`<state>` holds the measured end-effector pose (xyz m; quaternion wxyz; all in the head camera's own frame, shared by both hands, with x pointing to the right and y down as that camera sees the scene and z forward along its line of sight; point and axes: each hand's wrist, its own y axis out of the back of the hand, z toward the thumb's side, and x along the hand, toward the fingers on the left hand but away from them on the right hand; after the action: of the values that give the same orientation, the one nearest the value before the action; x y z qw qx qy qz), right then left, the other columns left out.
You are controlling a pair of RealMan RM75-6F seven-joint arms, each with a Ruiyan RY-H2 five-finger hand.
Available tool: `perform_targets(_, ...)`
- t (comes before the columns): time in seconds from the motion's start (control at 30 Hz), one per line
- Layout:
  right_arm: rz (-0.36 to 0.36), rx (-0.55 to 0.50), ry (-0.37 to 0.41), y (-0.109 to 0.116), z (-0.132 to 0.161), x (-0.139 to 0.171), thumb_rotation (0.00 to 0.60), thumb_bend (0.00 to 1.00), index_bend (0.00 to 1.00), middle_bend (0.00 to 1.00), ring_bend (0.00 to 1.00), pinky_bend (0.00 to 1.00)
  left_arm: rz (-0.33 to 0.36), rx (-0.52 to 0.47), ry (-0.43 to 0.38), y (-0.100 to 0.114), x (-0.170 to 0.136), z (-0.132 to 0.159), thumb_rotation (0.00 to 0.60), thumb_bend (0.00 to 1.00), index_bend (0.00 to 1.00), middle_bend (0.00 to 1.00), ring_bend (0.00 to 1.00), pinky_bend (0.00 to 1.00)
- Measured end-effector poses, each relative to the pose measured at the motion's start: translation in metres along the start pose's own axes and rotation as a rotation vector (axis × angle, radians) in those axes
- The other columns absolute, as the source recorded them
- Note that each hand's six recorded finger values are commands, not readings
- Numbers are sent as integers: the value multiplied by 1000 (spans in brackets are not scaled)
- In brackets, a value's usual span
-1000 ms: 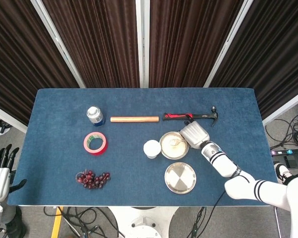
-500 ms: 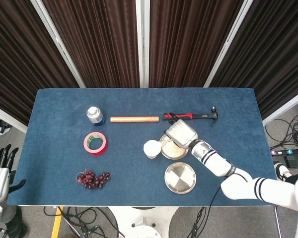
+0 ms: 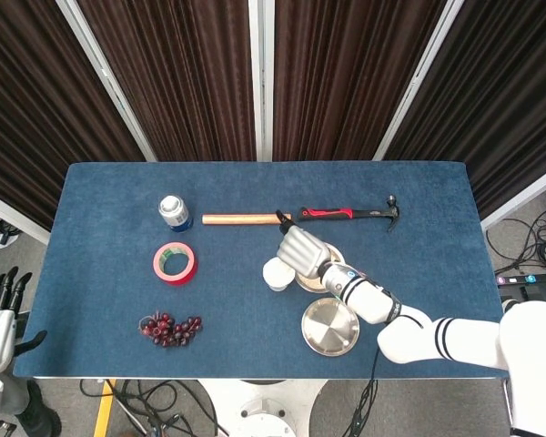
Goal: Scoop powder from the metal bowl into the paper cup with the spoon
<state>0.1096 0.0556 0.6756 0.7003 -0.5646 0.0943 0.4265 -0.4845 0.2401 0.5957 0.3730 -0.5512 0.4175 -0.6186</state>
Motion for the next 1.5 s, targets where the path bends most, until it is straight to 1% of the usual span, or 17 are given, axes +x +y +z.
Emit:
perform_targets(0.13,-35,184,19,12,13,-6,600,344,600,573,219,0,1,-2,2,0,0,-1,600,102,140,98,45,42)
perform_targets(0.33,-112,413,29,26,27,-7,600,348,602,573,219,0,-1,-11,9,-4,-2,-4,600,102,140,98,45,42)
perform_targets(0.43,-146,489,26,30,31,-5,600,348,606,574,219,0,-1,-14,9,-5,-2,-5,600,102,140,98,45,43)
perform_targets(0.63,-172,576,-10,33,31,2,600,349,617,577,219,0,3,-19,6,-5,-2,-6,600,102,140,98,45,43)
perform_targets(0.7,-168,593,-25,32,31,4,600,349,620,578,219,0,3,-18,7,-6,-2,-7,600,102,140,98,45,43)
perform_targets(0.9,-121,635,-68,27,28,9,600,350,624,581,219,0,6,-22,5,-5,-2,-5,600,102,140,98,45,43)
perform_targets(0.97,-111,634,-78,27,29,10,600,350,626,582,219,0,6,-21,7,-5,-2,-5,600,102,140,98,45,43)
perform_targets(1.07,-116,620,-95,30,29,11,600,350,627,582,219,0,3,-22,9,-6,-3,-6,600,102,140,98,45,42)
perform_targets(1.2,-116,581,-102,29,29,12,600,350,627,581,219,0,2,-22,10,-6,-3,-6,600,102,140,98,45,43)
perform_targets(1.43,-99,455,-118,19,27,16,600,350,629,573,219,0,5,-21,5,-5,-2,-5,600,103,140,98,45,43)
perform_targets(1.5,-105,452,-118,18,28,16,600,350,629,571,219,0,5,-19,3,-5,-2,-5,600,102,140,98,45,42)
